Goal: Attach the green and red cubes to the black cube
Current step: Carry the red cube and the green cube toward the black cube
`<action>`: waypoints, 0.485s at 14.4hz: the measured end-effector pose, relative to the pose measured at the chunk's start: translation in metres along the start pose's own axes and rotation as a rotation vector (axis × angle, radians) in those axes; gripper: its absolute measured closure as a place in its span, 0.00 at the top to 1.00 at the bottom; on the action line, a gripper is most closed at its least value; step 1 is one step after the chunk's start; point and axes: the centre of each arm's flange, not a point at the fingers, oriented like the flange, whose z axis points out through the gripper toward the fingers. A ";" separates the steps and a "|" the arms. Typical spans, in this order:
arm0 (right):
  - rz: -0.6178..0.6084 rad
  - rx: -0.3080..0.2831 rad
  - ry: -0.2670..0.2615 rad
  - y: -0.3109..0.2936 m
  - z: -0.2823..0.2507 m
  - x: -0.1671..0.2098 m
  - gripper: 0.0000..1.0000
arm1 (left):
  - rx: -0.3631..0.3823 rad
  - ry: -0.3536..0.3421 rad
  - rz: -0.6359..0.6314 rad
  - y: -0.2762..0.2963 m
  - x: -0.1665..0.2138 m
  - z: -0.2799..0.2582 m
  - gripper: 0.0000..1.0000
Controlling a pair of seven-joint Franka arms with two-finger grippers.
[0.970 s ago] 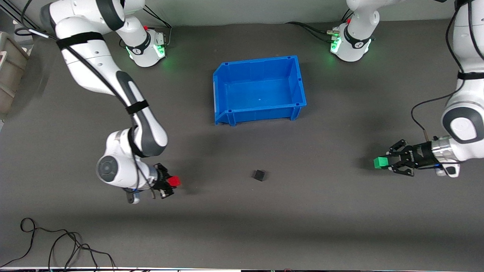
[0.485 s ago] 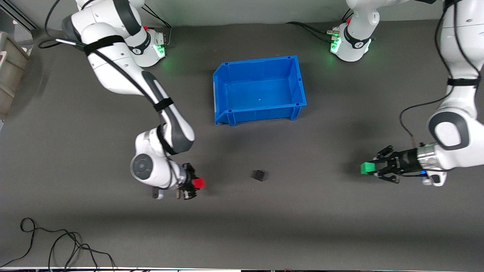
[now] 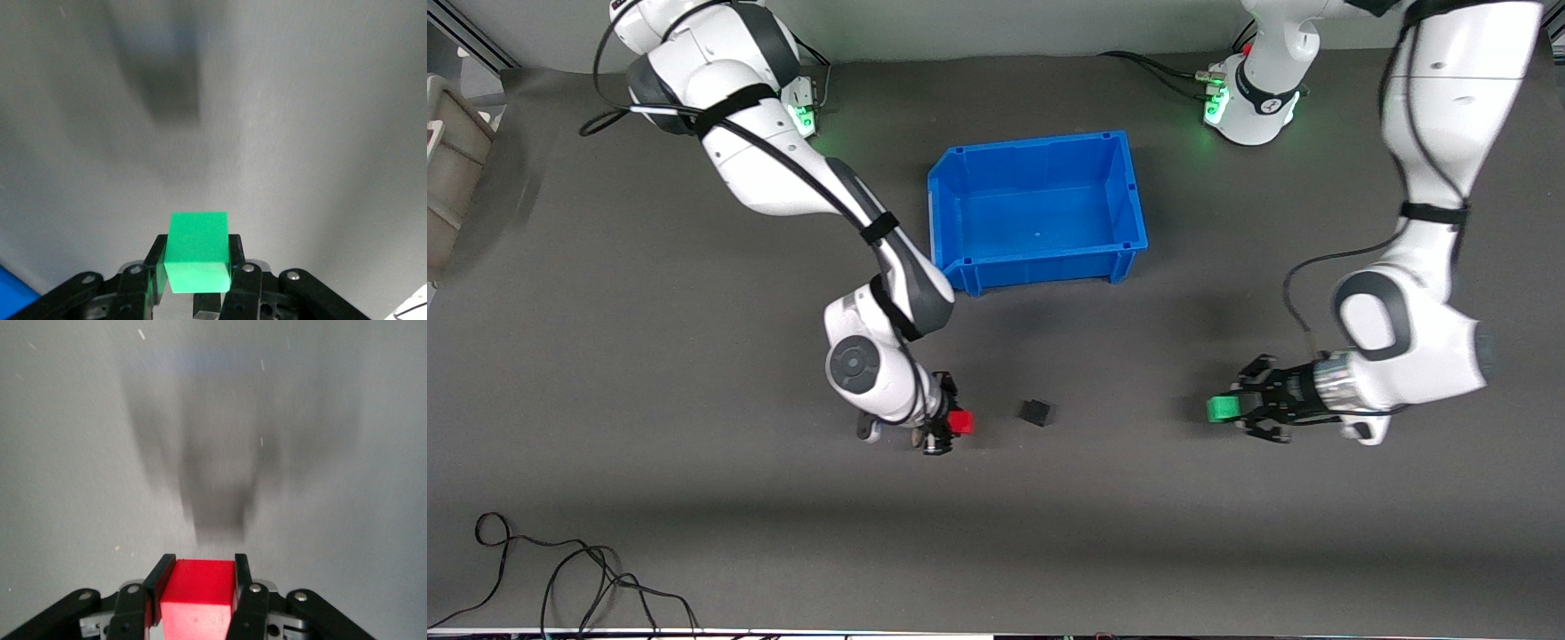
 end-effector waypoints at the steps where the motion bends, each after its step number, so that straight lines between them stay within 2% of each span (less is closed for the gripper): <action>1: 0.032 0.019 -0.014 0.001 0.002 -0.007 0.41 | -0.001 0.009 0.010 -0.001 -0.010 0.011 0.40; 4: 0.074 0.032 -0.032 0.009 0.010 -0.026 0.41 | 0.007 0.016 0.040 0.001 -0.025 0.034 0.40; 7: 0.069 0.014 -0.026 0.030 0.025 -0.043 0.41 | 0.017 0.012 0.077 0.010 -0.043 0.057 0.40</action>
